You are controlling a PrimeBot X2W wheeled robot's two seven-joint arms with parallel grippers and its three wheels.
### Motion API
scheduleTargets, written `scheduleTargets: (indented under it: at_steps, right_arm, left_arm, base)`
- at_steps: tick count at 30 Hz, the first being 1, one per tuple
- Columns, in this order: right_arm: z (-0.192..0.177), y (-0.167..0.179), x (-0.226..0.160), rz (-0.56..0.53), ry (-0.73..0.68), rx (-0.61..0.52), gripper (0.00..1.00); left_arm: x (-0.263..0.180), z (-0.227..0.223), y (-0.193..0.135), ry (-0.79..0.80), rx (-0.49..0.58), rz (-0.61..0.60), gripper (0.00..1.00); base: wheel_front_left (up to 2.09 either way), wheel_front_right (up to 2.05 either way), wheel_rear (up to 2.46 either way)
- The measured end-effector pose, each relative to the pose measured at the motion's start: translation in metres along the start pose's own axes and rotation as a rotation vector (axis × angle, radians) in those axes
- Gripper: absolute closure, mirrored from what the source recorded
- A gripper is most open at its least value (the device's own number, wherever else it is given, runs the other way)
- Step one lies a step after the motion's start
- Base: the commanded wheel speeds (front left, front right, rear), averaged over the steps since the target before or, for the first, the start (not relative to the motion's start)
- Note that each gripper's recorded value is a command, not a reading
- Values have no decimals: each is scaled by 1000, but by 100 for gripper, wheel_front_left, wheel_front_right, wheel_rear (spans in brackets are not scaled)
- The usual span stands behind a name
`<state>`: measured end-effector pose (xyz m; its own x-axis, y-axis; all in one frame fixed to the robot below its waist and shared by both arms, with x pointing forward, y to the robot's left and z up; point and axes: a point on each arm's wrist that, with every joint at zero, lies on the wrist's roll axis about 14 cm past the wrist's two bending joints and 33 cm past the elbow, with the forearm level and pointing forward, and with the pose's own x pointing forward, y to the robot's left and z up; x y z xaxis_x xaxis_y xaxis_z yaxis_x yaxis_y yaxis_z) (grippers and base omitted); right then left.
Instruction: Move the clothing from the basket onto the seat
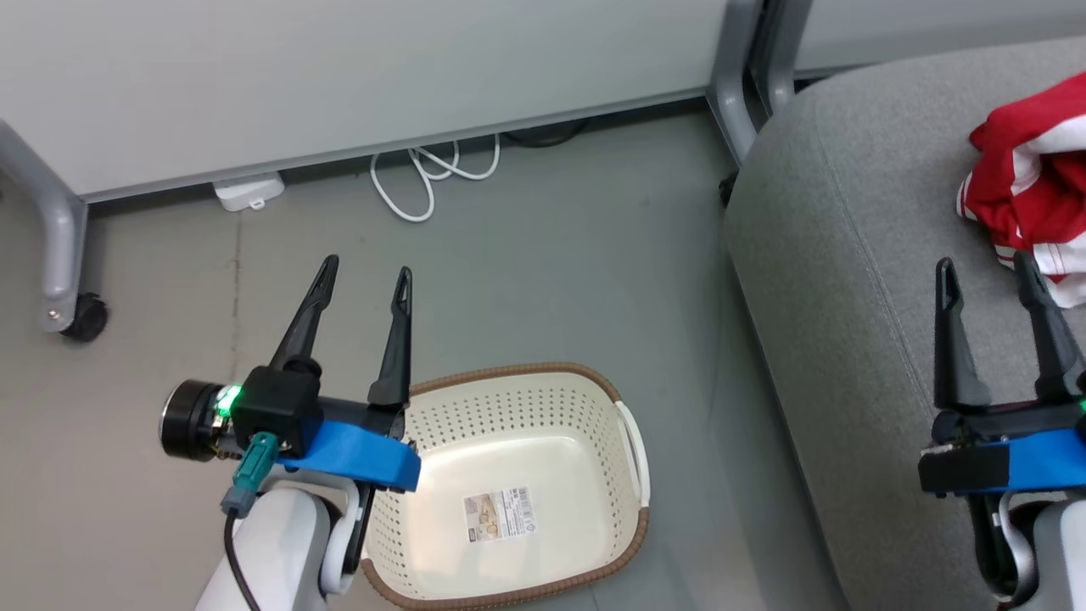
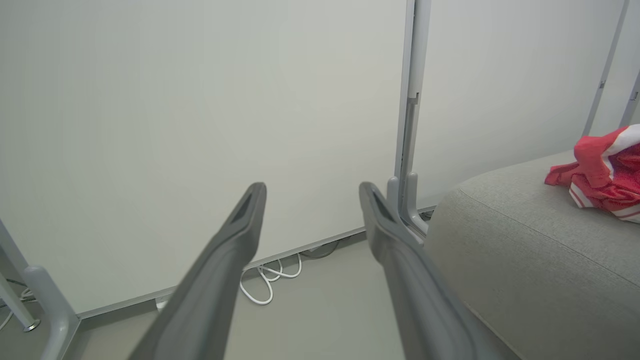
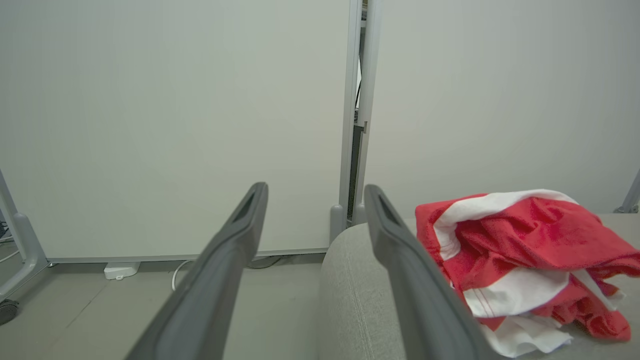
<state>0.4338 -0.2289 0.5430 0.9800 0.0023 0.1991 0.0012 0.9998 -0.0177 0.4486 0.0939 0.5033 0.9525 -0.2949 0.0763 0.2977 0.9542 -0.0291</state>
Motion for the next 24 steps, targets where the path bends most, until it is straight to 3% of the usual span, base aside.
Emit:
scheduleTargets:
  at_steps: [9,24]
  right_arm:
    - [1,44,-13,93,13,65,0]
    - [-15,79,-39,146,84,128,0]
  left_arm:
    - [-56,11,40,-9,0,152,0]
    - [-111,11,59,-6,-17,260,0]
  base:
    - [0,0,0]
    - [0,0,0]
